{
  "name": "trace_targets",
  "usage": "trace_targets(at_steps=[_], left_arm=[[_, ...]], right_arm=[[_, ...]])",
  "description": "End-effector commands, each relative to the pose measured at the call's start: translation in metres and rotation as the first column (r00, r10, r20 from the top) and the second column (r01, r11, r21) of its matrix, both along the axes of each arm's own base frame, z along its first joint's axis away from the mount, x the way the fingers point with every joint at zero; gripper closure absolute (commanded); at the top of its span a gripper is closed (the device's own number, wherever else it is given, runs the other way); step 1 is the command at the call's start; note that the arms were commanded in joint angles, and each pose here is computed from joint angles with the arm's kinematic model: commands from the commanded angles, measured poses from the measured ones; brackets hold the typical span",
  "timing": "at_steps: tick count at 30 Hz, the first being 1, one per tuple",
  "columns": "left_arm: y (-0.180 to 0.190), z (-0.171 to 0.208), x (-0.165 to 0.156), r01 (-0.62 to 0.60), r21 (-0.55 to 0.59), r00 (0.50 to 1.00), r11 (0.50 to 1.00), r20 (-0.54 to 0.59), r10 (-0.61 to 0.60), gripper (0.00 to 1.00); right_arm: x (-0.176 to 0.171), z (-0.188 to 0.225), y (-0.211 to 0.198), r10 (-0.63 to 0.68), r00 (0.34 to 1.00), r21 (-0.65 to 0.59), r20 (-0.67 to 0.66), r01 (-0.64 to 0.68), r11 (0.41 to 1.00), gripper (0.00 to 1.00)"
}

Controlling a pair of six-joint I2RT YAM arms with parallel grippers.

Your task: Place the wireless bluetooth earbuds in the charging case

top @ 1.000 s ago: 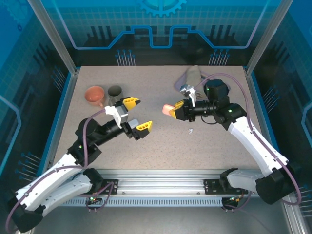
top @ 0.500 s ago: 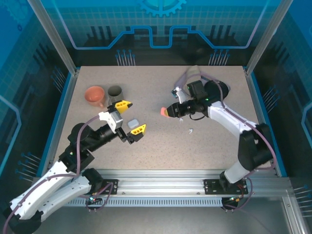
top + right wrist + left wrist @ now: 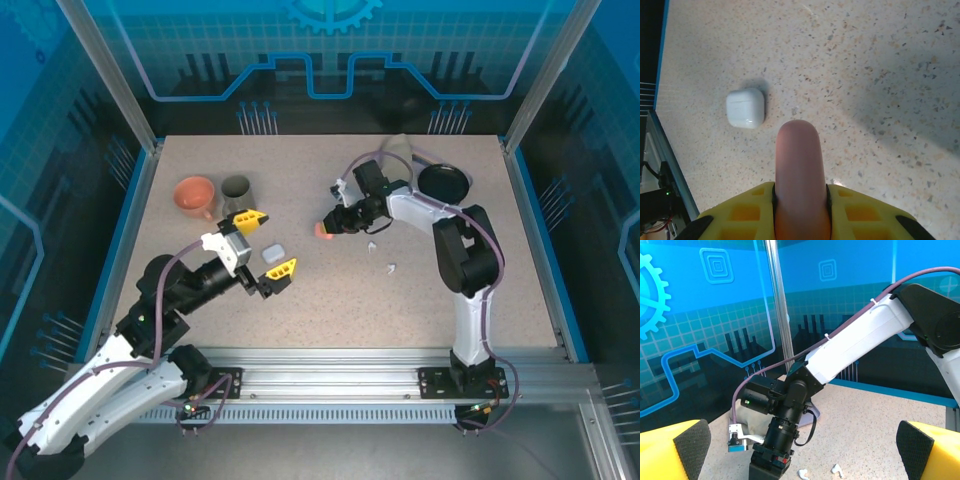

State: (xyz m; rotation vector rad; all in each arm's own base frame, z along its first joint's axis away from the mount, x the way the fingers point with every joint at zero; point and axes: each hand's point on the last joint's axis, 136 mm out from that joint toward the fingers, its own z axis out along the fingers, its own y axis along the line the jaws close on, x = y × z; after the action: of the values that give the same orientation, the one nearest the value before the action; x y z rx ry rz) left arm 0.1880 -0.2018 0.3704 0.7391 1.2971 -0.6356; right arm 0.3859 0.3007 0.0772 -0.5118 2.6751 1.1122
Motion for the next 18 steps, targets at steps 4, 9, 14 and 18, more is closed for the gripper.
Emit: trace_targets(at_steps=[4, 9, 14, 18], left_arm=[[0.002, 0.007, -0.003, 0.001, 0.007, 1.000, 1.000, 0.022, -0.001, 0.01], [0.000, 0.003, -0.001, 0.003, 0.009, 1.000, 1.000, 0.008, -0.003, 0.01], [-0.001, 0.000, 0.000, 0.002, 0.012, 1.000, 1.000, -0.003, -0.002, 0.01], [-0.002, -0.003, 0.002, -0.001, 0.018, 1.000, 1.000, -0.012, 0.002, 0.01]], right_arm=[[0.002, -0.015, 0.009, 0.009, 0.998, -0.022, -0.063, -0.011, 1.000, 0.84], [0.004, -0.028, 0.007, 0.006, 0.997, -0.050, -0.082, -0.011, 0.999, 0.82], [0.005, -0.038, 0.004, 0.003, 0.995, -0.069, -0.096, -0.010, 0.998, 0.80], [0.006, -0.041, -0.001, -0.006, 0.996, -0.089, -0.090, -0.002, 0.996, 0.75]])
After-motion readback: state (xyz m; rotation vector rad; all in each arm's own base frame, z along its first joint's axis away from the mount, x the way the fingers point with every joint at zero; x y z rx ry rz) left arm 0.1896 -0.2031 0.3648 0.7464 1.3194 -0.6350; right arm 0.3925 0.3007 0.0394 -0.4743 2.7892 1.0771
